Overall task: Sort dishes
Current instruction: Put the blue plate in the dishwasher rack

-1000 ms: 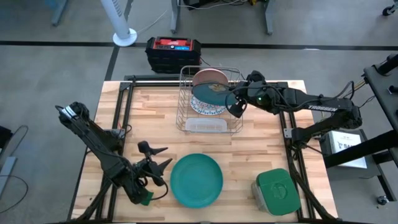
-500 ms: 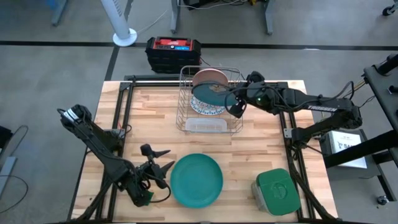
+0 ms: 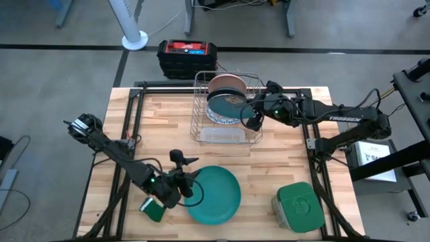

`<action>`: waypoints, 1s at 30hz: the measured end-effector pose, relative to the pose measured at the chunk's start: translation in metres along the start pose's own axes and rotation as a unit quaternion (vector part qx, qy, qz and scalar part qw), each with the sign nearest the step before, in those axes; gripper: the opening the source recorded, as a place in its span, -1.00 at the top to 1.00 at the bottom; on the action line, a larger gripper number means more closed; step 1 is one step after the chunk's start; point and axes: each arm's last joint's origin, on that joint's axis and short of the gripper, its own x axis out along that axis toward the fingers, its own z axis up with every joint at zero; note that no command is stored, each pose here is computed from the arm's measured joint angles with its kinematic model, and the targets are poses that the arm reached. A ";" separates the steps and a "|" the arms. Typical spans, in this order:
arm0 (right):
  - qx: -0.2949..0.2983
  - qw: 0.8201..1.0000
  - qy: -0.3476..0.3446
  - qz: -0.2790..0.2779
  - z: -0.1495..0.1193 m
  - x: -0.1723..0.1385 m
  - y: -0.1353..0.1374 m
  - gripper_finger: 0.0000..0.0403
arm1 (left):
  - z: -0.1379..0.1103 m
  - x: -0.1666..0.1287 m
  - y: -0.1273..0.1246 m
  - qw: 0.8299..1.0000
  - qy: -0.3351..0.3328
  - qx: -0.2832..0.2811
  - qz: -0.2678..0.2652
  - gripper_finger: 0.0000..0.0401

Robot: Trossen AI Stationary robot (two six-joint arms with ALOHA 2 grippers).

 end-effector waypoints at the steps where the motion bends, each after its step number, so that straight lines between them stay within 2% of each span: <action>1: 0.000 1.000 0.002 0.000 -0.001 0.001 0.001 1.00 | 0.001 0.002 0.002 1.000 -0.001 0.004 0.000 -0.15; 3: -0.001 1.000 0.005 0.000 -0.003 0.002 0.001 1.00 | 0.004 0.009 0.005 1.000 -0.004 0.006 -0.014 -0.15; 8: 0.003 1.000 0.003 0.000 -0.003 0.002 0.001 1.00 | 0.018 0.027 0.014 0.993 -0.056 0.002 -0.106 -0.15; 12: 0.003 1.000 0.002 0.000 -0.003 0.001 0.001 1.00 | 0.023 0.038 0.022 0.988 -0.082 0.013 -0.134 -0.15; 18: 0.000 1.000 0.004 0.003 -0.003 0.000 0.002 1.00 | 0.026 0.053 0.033 0.969 -0.127 0.017 -0.211 -0.15; 27: 0.010 1.000 0.003 0.006 -0.003 0.000 0.002 1.00 | 0.015 0.062 0.036 0.965 -0.116 0.085 -0.218 -0.15; 30: 0.010 1.000 0.003 0.006 -0.003 0.000 0.002 1.00 | 0.009 0.070 0.042 0.963 -0.119 0.078 -0.229 -0.15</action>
